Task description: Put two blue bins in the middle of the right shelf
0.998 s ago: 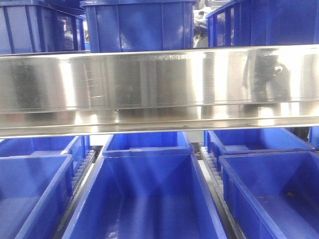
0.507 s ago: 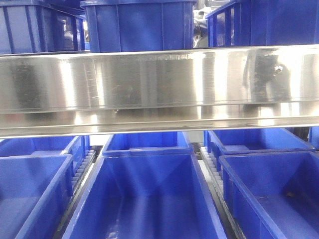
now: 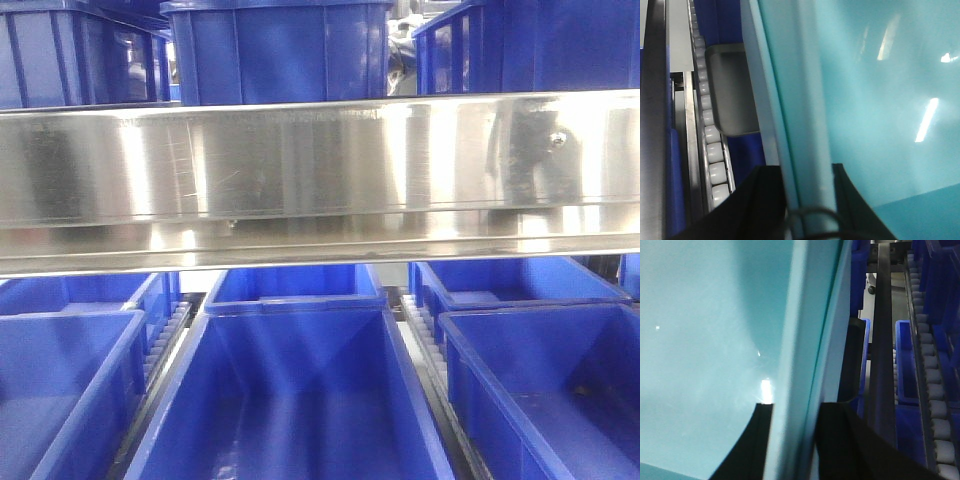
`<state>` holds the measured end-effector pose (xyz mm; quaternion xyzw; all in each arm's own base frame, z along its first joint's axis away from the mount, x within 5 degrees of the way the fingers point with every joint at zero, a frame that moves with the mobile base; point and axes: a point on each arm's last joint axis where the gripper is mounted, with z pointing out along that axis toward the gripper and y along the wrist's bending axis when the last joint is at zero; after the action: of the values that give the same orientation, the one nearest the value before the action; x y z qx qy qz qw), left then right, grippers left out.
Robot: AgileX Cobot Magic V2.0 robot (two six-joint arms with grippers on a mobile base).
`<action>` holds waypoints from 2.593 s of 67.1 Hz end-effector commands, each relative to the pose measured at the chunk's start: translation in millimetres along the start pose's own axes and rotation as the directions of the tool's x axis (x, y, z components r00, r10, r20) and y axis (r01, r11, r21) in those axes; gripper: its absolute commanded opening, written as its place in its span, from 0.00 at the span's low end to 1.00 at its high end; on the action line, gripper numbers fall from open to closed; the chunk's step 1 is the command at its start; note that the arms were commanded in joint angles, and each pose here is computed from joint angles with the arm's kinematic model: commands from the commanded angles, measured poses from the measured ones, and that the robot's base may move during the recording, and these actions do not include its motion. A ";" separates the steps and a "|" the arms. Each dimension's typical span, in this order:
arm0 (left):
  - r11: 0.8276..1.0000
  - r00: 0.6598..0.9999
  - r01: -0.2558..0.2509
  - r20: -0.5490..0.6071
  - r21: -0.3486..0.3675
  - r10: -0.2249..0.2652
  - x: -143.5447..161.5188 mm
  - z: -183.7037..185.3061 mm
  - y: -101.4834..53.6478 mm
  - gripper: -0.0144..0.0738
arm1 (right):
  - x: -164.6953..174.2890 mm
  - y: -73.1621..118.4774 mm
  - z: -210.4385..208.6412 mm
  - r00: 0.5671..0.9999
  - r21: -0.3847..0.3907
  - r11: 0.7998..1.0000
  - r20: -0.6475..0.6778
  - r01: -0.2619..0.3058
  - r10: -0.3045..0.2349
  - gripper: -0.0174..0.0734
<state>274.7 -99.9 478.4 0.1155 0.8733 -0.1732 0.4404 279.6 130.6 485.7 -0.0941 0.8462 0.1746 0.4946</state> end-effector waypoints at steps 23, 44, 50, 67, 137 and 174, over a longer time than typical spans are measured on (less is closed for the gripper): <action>0.999 0.994 -0.010 0.105 0.035 0.007 -10.6 -9.5 -5.7 0.04 | -14.1 0.5 -9.3 0.992 -0.011 1.000 0.122 0.011 -0.009 0.02; 1.000 0.988 -0.002 0.157 0.030 -0.003 -17.8 9.0 -2.0 0.04 | -14.1 0.5 -9.3 0.992 -0.011 1.000 0.122 0.011 -0.009 0.02; 1.000 0.981 -0.002 0.193 0.027 -0.004 -21.3 10.7 -1.4 0.04 | -14.1 0.5 -9.3 0.992 -0.011 1.000 0.122 0.011 -0.009 0.02; 1.000 0.965 -0.001 0.262 0.026 -0.006 -27.8 11.2 -1.0 0.04 | -14.1 0.5 -9.3 0.992 -0.011 1.000 0.122 0.011 -0.009 0.02; 1.000 0.929 -0.001 0.370 0.025 -0.009 -37.6 8.0 -0.8 0.04 | -14.1 0.5 -9.3 0.992 -0.011 1.000 0.122 0.011 -0.009 0.02; 1.000 0.923 -0.001 0.386 0.025 -0.009 -39.0 7.4 -0.8 0.04 | -14.1 0.5 -9.3 0.992 -0.011 1.000 0.122 0.011 -0.009 0.02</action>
<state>304.4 -108.4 484.1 0.1011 0.8173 -0.1893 0.5348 285.9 128.6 487.2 -0.0848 0.8362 0.1683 0.5151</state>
